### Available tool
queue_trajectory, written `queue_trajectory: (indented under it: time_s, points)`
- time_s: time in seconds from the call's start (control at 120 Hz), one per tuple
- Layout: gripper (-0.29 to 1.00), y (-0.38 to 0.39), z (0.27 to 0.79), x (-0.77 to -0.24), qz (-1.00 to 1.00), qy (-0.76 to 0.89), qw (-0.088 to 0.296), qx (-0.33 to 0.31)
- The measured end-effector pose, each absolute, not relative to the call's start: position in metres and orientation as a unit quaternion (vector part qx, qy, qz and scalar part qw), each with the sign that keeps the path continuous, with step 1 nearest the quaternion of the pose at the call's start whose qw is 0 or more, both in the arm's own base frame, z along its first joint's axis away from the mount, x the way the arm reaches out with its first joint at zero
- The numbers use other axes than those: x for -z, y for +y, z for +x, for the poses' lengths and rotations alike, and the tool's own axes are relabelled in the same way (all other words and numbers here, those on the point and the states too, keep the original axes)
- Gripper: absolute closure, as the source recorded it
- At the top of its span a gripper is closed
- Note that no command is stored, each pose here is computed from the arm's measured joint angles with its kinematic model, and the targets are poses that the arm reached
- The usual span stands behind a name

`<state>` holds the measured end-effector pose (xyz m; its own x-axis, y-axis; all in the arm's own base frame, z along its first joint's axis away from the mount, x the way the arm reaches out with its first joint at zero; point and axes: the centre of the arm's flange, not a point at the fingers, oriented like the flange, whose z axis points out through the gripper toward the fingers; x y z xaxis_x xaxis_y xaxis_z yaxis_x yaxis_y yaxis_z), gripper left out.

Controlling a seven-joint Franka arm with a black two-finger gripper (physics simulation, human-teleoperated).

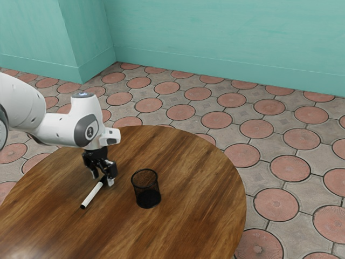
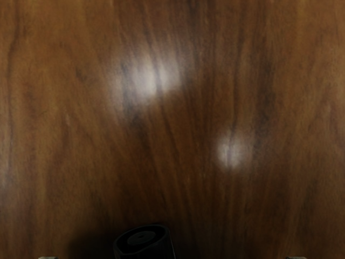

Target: Put the marker into the pen holder.

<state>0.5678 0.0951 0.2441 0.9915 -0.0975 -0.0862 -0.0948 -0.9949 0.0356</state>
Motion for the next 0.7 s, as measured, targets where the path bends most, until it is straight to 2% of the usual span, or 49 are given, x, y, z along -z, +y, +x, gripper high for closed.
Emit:
queue_trajectory:
  time_s: [0.208,0.7]
  points:
    - [0.45,0.0937,0.5669,-0.2451,0.998,-0.049,0.015,0.038]
    - [0.75,0.0954,0.5646,-0.244,0.998,-0.045,0.011,0.039]
